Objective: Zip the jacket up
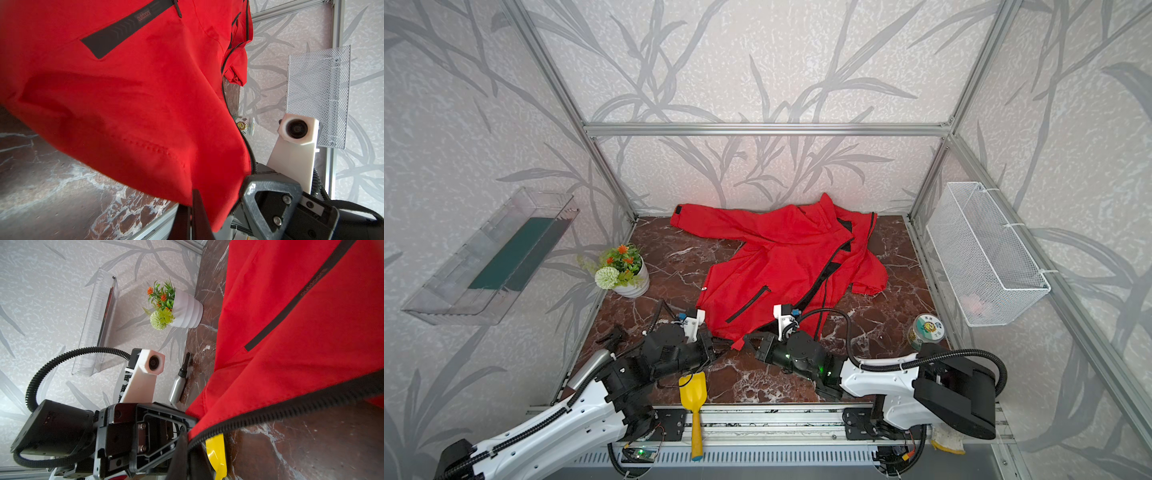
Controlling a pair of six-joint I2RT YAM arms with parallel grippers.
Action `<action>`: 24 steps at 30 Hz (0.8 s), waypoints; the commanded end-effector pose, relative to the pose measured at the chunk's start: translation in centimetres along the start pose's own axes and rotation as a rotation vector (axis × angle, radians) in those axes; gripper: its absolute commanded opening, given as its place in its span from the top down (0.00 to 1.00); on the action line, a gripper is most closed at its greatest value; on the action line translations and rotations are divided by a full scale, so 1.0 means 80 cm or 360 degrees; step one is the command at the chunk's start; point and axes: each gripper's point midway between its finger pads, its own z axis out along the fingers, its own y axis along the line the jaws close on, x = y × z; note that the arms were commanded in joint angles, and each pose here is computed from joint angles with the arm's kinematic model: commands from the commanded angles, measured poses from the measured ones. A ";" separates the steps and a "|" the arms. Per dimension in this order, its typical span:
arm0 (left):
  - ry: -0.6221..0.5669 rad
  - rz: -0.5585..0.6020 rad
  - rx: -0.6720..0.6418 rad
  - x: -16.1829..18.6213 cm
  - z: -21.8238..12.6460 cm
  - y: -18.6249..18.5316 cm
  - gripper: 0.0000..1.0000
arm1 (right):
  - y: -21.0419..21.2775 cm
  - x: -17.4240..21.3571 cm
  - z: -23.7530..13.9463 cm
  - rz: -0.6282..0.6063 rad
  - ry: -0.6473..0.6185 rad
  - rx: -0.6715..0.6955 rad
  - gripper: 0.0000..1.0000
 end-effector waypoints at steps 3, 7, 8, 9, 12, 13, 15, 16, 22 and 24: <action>-0.0036 0.0025 0.0077 -0.007 -0.008 -0.024 1.00 | 0.022 -0.008 0.010 -0.0018 -0.0007 -0.0091 1.00; -0.0028 0.0021 0.0091 -0.007 -0.007 -0.028 1.00 | 0.014 -0.009 0.014 -0.0006 -0.0004 -0.0076 1.00; -0.0024 0.0018 0.0097 -0.007 -0.007 -0.029 1.00 | 0.012 -0.009 0.016 -0.0001 0.0000 -0.0077 1.00; -0.0024 0.0013 0.0104 -0.007 -0.007 -0.030 1.00 | 0.011 -0.008 0.018 0.0002 0.0006 -0.0077 1.00; -0.0031 -0.0008 0.0131 -0.007 -0.007 -0.031 1.00 | 0.008 -0.004 0.023 0.0005 0.0028 -0.0071 1.00; -0.0035 -0.0012 0.0142 -0.007 -0.007 -0.032 1.00 | 0.007 -0.004 0.024 0.0010 0.0032 -0.0070 1.00; -0.0043 -0.0015 0.0161 -0.009 -0.008 -0.036 1.00 | 0.006 -0.002 0.026 0.0021 0.0038 -0.0078 1.00; -0.0045 -0.0015 0.0162 -0.009 -0.008 -0.036 1.00 | 0.006 -0.001 0.027 0.0024 0.0042 -0.0079 1.00; -0.0035 0.0001 0.0177 -0.009 -0.007 -0.041 1.00 | 0.006 0.004 0.035 0.0032 0.0077 -0.0093 1.00; -0.0032 -0.0001 0.0170 -0.009 -0.006 -0.039 1.00 | 0.006 0.005 0.036 0.0039 0.0081 -0.0100 1.00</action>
